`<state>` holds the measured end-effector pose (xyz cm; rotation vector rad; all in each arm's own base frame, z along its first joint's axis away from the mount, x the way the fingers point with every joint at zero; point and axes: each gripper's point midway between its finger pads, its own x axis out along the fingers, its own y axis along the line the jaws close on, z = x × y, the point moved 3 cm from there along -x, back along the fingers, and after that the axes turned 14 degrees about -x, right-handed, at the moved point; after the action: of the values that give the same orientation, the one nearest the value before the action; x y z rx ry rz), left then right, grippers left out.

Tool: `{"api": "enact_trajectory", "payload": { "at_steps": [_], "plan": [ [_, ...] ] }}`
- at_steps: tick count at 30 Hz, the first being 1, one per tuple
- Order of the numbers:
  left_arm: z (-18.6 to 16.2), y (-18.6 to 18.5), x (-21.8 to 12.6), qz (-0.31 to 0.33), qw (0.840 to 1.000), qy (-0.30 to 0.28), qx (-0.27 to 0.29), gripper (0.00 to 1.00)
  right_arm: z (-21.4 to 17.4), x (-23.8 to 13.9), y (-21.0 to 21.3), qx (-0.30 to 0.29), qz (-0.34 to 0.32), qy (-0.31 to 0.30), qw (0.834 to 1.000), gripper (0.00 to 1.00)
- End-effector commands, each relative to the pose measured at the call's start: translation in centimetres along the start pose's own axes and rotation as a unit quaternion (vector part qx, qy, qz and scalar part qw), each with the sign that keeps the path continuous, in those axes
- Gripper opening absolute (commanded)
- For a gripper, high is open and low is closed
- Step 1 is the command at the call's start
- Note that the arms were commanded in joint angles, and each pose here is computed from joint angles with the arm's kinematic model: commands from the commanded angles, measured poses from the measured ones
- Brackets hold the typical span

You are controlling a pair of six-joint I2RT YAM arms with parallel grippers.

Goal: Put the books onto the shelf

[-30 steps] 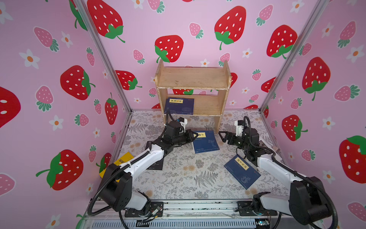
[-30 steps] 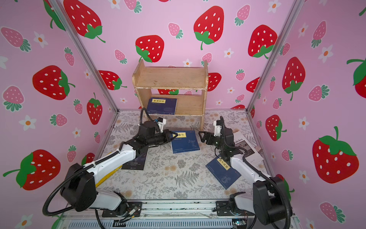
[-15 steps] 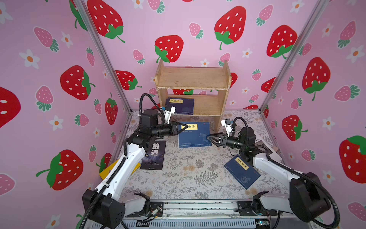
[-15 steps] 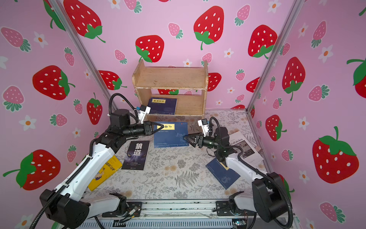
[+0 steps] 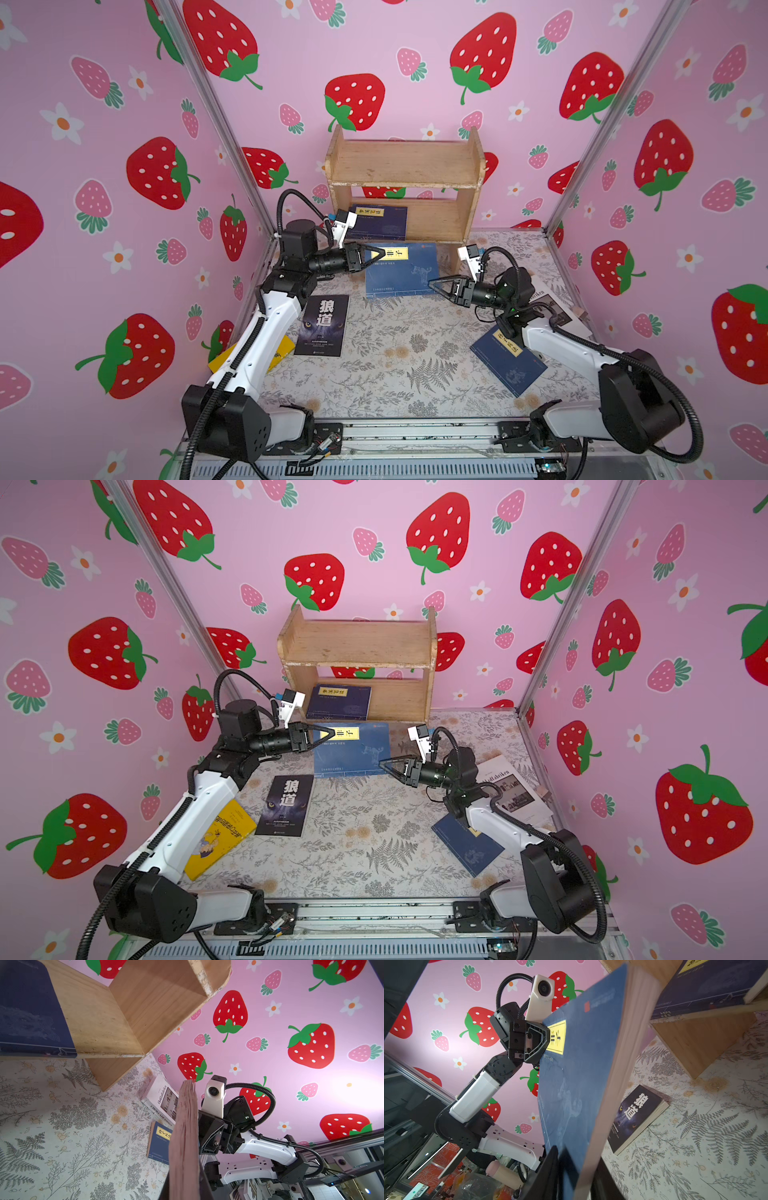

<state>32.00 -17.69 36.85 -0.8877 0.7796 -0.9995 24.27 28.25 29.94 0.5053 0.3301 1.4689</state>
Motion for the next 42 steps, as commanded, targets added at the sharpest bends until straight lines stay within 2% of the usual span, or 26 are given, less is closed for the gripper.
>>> {"api": "enact_trajectory", "payload": {
  "at_steps": [1,2,3,6,9,11,14,17,22,27,30,38,42],
  "plan": [
    [1.4,-1.9,-0.2,-0.025,0.999,-0.006,0.031,0.18,1.5,0.4,0.3,-0.003,0.002,-0.025,1.000,0.15],
    [1.8,-2.0,-0.4,-0.024,0.999,-0.012,0.032,0.22,1.7,0.6,-0.2,0.005,-0.011,-0.030,0.999,0.08],
    [2.1,-2.1,-0.5,-0.023,0.999,-0.020,0.034,0.29,1.8,0.8,-0.8,0.013,-0.019,-0.034,0.999,0.06],
    [3.1,-2.6,-1.2,-0.012,0.998,-0.047,0.041,0.53,2.5,1.4,-1.8,0.037,-0.026,-0.051,0.998,0.05],
    [3.9,-2.4,-3.0,0.039,0.993,-0.099,0.048,0.67,3.3,1.6,-2.6,0.054,-0.033,-0.082,0.995,0.04],
    [4.1,-1.9,-5.0,0.094,0.982,-0.155,0.058,0.76,4.0,1.6,-2.8,0.059,-0.037,-0.105,0.992,0.04],
    [3.6,-0.5,-8.1,0.173,0.956,-0.232,0.058,0.90,5.1,1.7,-3.0,0.060,-0.049,-0.134,0.988,0.04],
    [2.2,1.0,-9.5,0.201,0.945,-0.257,0.036,0.98,5.8,2.2,-3.7,0.070,-0.057,-0.146,0.985,0.04],
    [0.4,4.6,-7.9,0.166,0.957,-0.233,-0.048,0.99,6.8,3.7,-4.4,0.086,-0.042,-0.158,0.983,0.03],
    [1.0,6.1,-6.1,0.107,0.965,-0.221,-0.095,0.89,7.0,5.5,-5.2,0.104,-0.027,-0.154,0.982,0.03],
    [2.0,5.8,-5.6,0.081,0.967,-0.225,-0.092,0.81,6.9,6.3,-5.3,0.111,-0.024,-0.156,0.981,0.03],
    [3.9,5.3,-4.2,0.046,0.966,-0.238,-0.089,0.78,7.1,8.8,-5.8,0.121,-0.019,-0.152,0.981,0.03],
    [5.2,5.6,-3.6,0.048,0.962,-0.251,-0.095,0.71,7.0,9.8,-6.0,0.127,-0.013,-0.149,0.981,0.02]
  ]
}}
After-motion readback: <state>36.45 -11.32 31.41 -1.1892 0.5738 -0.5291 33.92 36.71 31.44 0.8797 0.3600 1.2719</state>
